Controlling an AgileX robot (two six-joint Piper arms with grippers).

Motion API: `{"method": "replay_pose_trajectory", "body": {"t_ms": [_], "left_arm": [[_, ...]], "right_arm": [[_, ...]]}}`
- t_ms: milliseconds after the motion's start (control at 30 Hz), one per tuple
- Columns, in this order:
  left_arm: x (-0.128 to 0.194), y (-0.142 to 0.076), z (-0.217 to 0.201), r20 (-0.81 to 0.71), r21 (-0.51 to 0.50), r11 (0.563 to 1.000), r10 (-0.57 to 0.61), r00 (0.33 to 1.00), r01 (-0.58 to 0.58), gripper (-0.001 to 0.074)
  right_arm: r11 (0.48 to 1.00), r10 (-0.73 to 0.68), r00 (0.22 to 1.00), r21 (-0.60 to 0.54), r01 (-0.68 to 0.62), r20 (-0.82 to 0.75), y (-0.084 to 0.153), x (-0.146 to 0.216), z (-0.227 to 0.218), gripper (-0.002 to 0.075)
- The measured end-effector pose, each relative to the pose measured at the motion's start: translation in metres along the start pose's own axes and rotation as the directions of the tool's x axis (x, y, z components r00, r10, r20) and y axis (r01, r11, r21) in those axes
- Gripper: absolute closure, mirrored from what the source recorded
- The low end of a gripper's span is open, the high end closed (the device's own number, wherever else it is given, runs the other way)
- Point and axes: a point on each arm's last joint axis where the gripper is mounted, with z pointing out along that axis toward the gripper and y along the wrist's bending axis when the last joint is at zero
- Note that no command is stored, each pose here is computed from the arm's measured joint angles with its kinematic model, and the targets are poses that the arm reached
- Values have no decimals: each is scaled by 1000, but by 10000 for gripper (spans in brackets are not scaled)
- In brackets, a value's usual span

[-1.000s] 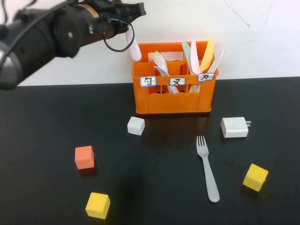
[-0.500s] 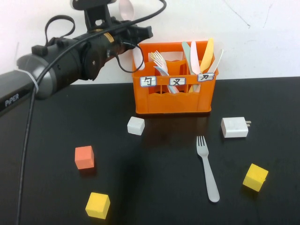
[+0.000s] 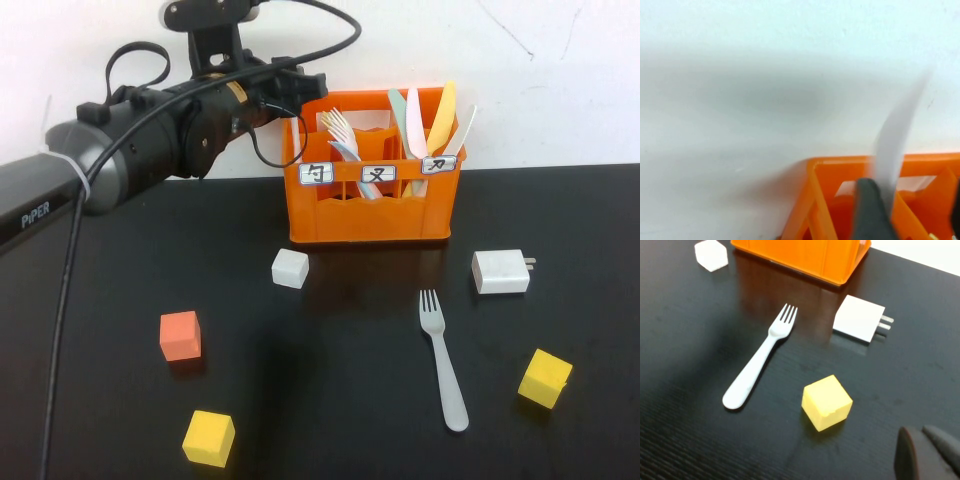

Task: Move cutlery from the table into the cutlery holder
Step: Place the spoon on the box, then pick up the fork

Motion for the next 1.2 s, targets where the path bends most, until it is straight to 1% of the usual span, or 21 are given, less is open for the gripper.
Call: {"method": "replay_pose_trajectory", "body": {"t_ms": [67, 133, 167, 233, 300, 367, 400, 433, 500, 567, 667, 933, 1067, 1200], "left_arm": [[1, 0, 0, -14, -5, 1000, 5, 1000, -5, 348], [-1, 0, -3, -22, -8, 1000, 5, 1000, -5, 344], [-3, -1, -5, -27, -10, 1000, 5, 1000, -5, 359], [-11, -4, -14, -29, -11, 1000, 5, 1000, -5, 428], [-20, -6, -25, -42, -18, 1000, 21, 999, -22, 525], [-32, -10, -42, -56, -28, 998, 55, 997, -56, 638], [-37, -11, -49, -62, -34, 997, 66, 996, -68, 666], [-44, -13, -59, -73, -42, 996, 77, 994, -81, 690], [-53, -15, -77, -105, -61, 994, 87, 991, -94, 714], [-60, -16, -97, -159, -88, 991, 87, 983, -102, 726], [-66, -17, -126, -195, -107, 989, 84, 977, -106, 731], [-48, -11, -202, -210, -108, 990, 67, 975, -91, 735], [-18, -2, -234, -267, -119, 990, 47, 963, -81, 735], [19, 10, -260, -313, -128, 989, 33, 949, -77, 735]], "right_arm": [[1000, 0, 1000, 0, 0, 0, 0, 0, 0, 728], [1000, 0, 1000, 0, 0, 0, 0, 0, 0, 728], [1000, 0, 1000, 0, 0, 0, 0, 0, 0, 728], [1000, 0, 1000, 0, 0, 0, 0, 0, 0, 728], [1000, 0, 1000, 0, 0, 0, 0, 0, 0, 728], [1000, 3, 1000, 2, -3, -5, 0, 3, 1, 728], [1000, 11, 1000, 0, -11, -8, 0, 4, 2, 728], [1000, 19, 1000, -2, -19, -10, 1, 6, 2, 728], [999, 41, 999, -7, -41, 0, 1, 5, 3, 728], [998, 65, 998, -10, -65, 15, 2, 4, 3, 728], [997, 77, 997, -8, -76, 25, 1, 3, 3, 728], [997, 21, 1000, -74, -19, 17, 6, -5, -2, 728], [991, 18, 1000, -129, -20, -17, 7, -12, 0, 728], [976, 21, 995, -215, -42, -99, 4, -21, 10, 728]]}}
